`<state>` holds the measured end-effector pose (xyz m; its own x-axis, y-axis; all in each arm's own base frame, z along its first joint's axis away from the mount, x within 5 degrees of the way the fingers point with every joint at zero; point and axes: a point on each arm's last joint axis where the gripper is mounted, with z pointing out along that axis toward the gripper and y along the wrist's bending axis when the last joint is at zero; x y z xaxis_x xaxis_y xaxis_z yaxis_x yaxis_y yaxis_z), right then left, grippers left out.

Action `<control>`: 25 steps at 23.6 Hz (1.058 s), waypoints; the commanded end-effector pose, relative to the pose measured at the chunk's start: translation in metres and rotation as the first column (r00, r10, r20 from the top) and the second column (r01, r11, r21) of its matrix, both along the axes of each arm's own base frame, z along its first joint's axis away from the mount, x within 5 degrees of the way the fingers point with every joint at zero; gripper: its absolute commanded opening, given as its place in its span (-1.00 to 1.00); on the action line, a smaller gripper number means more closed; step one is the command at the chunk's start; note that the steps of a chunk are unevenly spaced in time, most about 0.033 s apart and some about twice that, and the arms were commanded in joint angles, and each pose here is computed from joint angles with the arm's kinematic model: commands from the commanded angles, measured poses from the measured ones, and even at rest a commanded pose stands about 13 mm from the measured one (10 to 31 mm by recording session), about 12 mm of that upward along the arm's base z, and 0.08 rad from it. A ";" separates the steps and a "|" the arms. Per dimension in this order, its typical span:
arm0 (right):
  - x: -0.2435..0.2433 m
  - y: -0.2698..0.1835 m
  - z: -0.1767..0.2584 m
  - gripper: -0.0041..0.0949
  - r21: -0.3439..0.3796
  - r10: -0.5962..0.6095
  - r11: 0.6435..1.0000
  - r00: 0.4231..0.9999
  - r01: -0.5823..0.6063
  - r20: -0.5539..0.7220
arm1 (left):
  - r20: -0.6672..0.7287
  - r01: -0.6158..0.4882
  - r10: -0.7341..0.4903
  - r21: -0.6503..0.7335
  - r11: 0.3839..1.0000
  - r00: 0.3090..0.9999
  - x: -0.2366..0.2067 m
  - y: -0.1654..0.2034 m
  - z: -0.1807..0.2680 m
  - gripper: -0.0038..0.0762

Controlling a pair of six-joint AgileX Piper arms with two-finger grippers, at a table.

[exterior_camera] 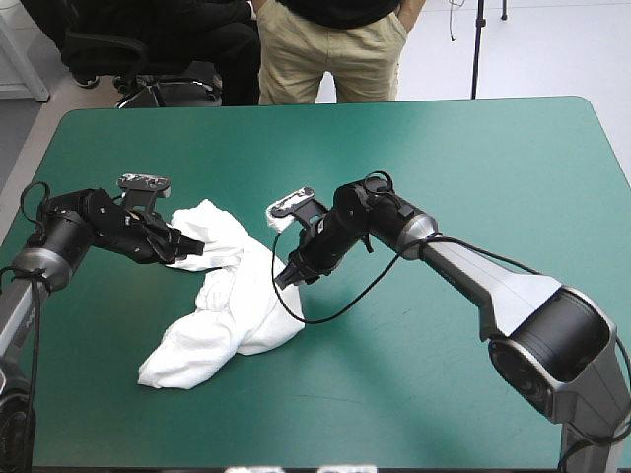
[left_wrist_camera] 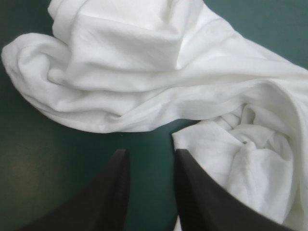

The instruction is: Fold the cloth

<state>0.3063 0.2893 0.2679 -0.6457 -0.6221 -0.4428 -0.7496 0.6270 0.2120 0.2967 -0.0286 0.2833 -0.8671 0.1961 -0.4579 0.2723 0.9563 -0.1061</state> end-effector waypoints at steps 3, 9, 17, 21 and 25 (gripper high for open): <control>-0.001 -0.001 0.032 -0.20 0.084 -0.019 0.996 0.997 0.012 0.079 | 0.088 -0.005 0.007 -0.022 1.000 0.996 -0.001 -0.002 0.021 -0.33; 0.003 0.001 0.035 -0.22 0.127 -0.062 0.991 0.993 0.049 0.105 | 0.088 -0.006 0.008 -0.024 1.000 0.996 -0.001 -0.003 0.021 -0.33; 0.005 0.002 0.036 -0.22 0.157 -0.095 0.985 0.989 0.077 0.116 | 0.088 -0.006 0.008 -0.024 1.000 0.996 -0.001 -0.003 0.021 -0.33; 0.012 -0.011 0.040 -0.22 0.153 -0.138 0.981 0.986 0.122 0.099 | 0.090 0.000 0.002 -0.021 1.000 0.996 -0.001 -0.003 0.021 -0.33; 0.022 -0.053 0.061 -0.22 0.126 -0.203 0.974 0.973 0.189 0.109 | 0.090 0.000 0.002 -0.021 1.000 0.996 -0.001 -0.003 0.021 -0.35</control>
